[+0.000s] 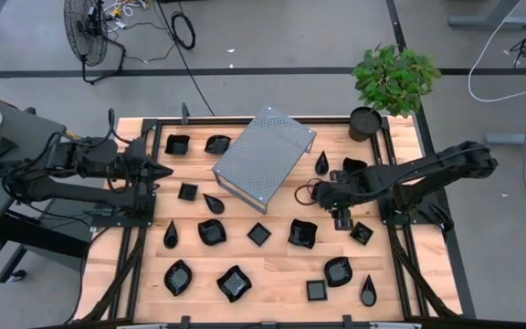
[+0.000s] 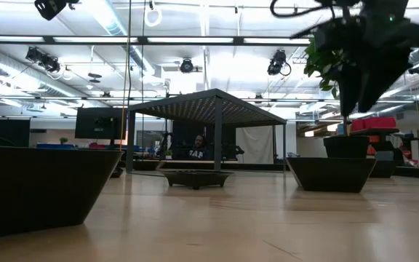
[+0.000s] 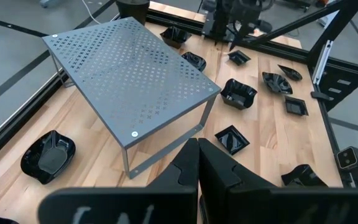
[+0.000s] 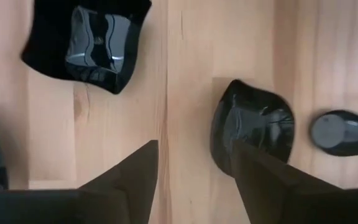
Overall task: Pick & Place Mini shaped plates
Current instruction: Put the black leaf shaped plate on the shelf
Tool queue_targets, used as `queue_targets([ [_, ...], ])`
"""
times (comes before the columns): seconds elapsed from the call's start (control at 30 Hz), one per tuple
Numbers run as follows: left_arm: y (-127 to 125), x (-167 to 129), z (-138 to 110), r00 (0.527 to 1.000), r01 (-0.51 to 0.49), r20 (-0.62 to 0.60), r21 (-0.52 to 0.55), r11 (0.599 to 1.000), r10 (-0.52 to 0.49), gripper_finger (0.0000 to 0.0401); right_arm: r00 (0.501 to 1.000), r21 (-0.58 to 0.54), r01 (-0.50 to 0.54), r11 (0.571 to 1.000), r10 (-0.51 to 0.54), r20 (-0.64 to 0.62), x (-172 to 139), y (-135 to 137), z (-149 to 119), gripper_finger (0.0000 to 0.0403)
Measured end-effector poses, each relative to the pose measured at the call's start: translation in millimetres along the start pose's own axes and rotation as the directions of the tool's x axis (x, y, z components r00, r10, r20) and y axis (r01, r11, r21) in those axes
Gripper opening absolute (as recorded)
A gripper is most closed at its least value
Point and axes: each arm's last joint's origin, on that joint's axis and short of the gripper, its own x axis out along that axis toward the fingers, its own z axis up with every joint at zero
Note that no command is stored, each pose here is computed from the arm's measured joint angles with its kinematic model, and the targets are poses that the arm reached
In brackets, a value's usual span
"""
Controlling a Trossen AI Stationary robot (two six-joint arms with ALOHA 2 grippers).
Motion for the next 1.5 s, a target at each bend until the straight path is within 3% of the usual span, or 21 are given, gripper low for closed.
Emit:
queue_targets([
  [0.3, 0.0, 0.0, 0.0, 1.0, 0.0, 0.0, 0.001, 1.0, 0.0, 0.0005, 1.0, -0.002, -0.003, 1.0, 0.003, 0.012, 33.0, 3.6, -12.0, 0.0189],
  [0.9, 0.1, 0.0, -0.2, 1.0, -0.001, -0.003, 0.002, 1.0, 0.001, 0.0005, 0.996, -0.032, 0.09, 0.995, -0.09, 0.026, 62.7, 1.3, -33.4, 0.0185],
  [1.1, 0.1, 0.0, -0.3, 1.0, -0.001, -0.003, 0.002, 1.0, 0.001, 0.0005, 0.986, -0.028, 0.16, 0.987, -0.159, 0.039, 64.3, -1.3, -34.2, 0.0185],
  [1.5, 0.1, 0.0, -0.3, 1.0, -0.001, -0.003, 0.002, 1.0, 0.001, 0.0005, 0.984, -0.026, 0.175, 0.984, -0.173, 0.051, 65.3, -10.5, -31.5, 0.0185],
])
